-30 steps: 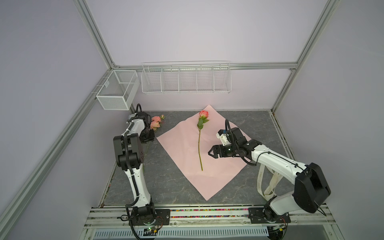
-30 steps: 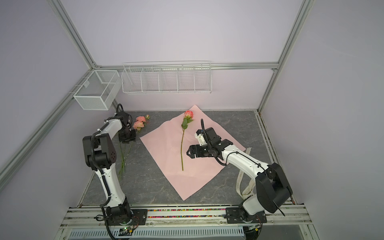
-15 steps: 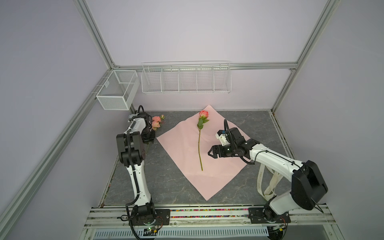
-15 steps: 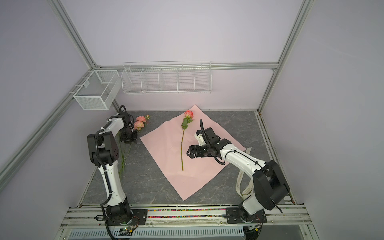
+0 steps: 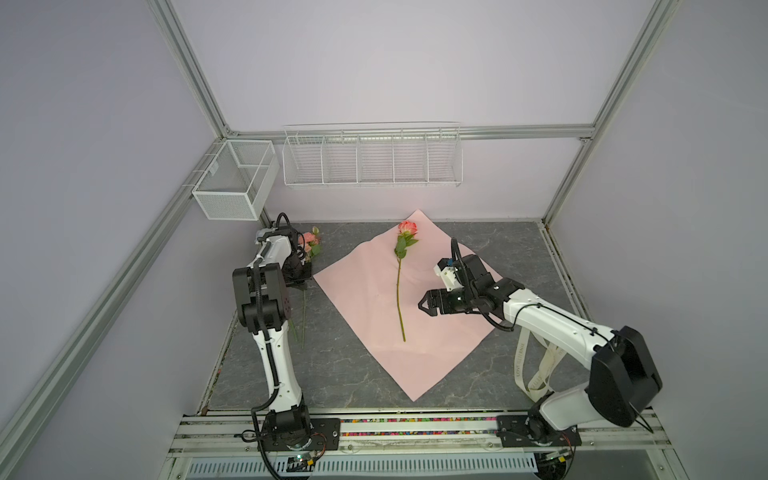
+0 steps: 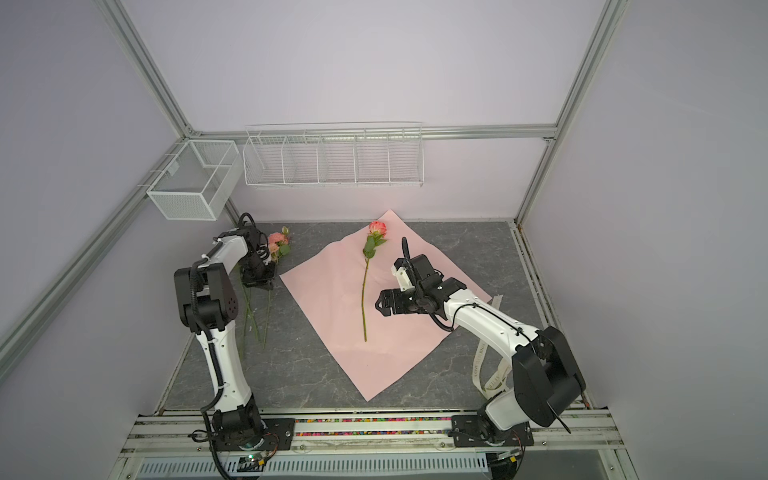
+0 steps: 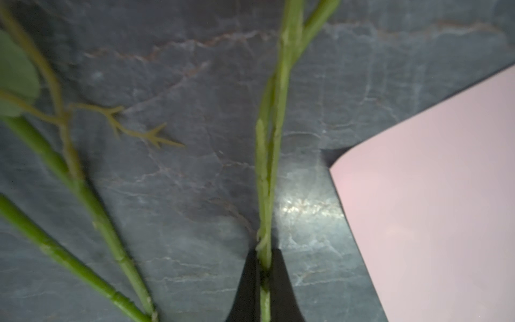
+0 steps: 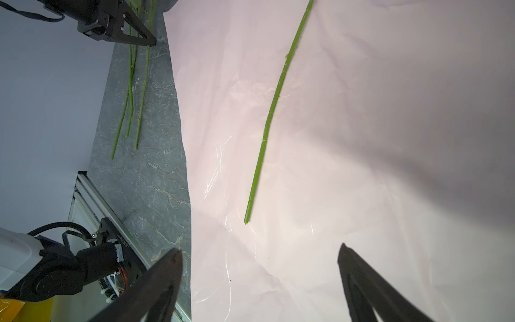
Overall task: Tie the bouquet of fake flowers
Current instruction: 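Move the left gripper back to the roses and grasp another stem, then carry the second pink rose onto the paper beside the first and release, then return the left gripper to the remaining roses and grasp a stem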
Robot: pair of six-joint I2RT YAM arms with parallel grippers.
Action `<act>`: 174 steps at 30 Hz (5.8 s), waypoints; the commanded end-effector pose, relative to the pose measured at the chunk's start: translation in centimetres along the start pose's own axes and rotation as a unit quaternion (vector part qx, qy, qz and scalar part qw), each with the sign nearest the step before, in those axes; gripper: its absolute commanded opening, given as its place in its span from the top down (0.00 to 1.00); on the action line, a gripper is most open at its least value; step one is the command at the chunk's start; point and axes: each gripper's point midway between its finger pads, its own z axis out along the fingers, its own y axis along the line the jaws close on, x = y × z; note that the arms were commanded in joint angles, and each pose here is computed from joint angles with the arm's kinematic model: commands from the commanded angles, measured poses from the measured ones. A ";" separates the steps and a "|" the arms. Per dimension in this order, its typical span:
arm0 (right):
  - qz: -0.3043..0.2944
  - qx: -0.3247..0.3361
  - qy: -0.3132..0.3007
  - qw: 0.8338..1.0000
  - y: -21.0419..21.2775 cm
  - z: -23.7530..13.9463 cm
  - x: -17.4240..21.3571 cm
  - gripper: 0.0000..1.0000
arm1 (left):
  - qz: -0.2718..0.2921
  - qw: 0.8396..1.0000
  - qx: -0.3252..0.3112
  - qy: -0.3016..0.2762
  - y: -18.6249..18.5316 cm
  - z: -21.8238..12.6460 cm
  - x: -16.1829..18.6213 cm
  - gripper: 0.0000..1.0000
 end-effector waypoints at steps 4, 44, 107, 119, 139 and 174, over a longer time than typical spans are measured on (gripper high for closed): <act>-0.011 0.014 -0.008 1.000 -0.2 -1.5 0.9 0.10 | 0.011 0.999 0.047 -0.020 -2.8 -4.3 2.1 1.00; 0.121 0.168 -0.094 0.974 -10.3 -8.7 4.3 0.06 | 0.089 0.970 0.207 -0.087 -42.3 -4.2 3.6 1.00; -0.004 -0.064 -0.115 0.991 -1.2 -7.6 0.8 0.01 | -0.046 0.968 0.115 -0.218 -17.8 -12.8 2.3 0.65; -0.058 -0.056 -0.054 0.995 3.2 -2.5 0.2 0.09 | -0.228 0.958 -0.077 -0.153 3.0 -7.8 5.2 0.59; -0.075 -0.051 -0.013 0.996 3.5 1.6 0.4 0.09 | -0.267 0.952 -0.124 -0.085 8.5 -3.2 3.3 0.62; -0.065 -0.023 -0.042 0.997 1.7 -3.3 3.0 0.09 | -0.173 0.982 -0.070 0.011 -3.5 2.7 13.2 0.97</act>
